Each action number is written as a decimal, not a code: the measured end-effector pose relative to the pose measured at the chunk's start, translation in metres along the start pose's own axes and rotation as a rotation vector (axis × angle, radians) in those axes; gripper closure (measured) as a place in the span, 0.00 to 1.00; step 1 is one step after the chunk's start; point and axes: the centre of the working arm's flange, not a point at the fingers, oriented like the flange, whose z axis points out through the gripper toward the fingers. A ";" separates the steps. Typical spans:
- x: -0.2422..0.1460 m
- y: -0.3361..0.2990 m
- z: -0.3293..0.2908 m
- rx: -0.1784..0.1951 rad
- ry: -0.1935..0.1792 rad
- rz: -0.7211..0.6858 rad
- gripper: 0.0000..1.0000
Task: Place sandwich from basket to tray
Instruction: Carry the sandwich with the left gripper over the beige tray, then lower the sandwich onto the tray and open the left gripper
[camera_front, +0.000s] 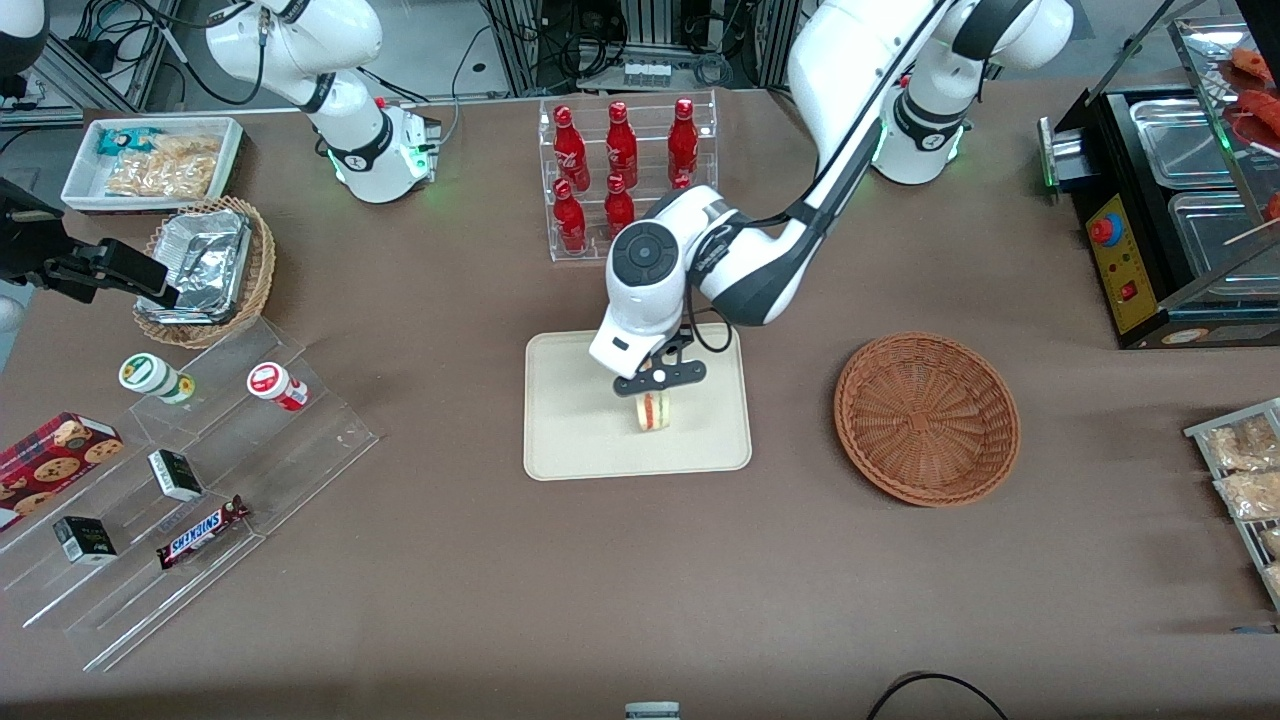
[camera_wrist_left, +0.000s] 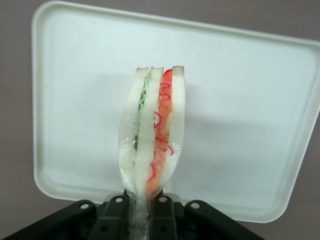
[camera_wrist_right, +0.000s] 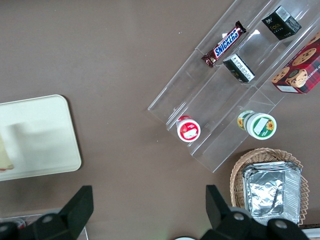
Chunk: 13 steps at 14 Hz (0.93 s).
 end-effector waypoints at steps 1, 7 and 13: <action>-0.004 0.003 0.008 0.008 -0.006 0.014 0.85; -0.024 0.018 0.042 0.017 -0.008 0.066 0.85; -0.018 0.015 0.054 0.036 0.007 0.069 0.85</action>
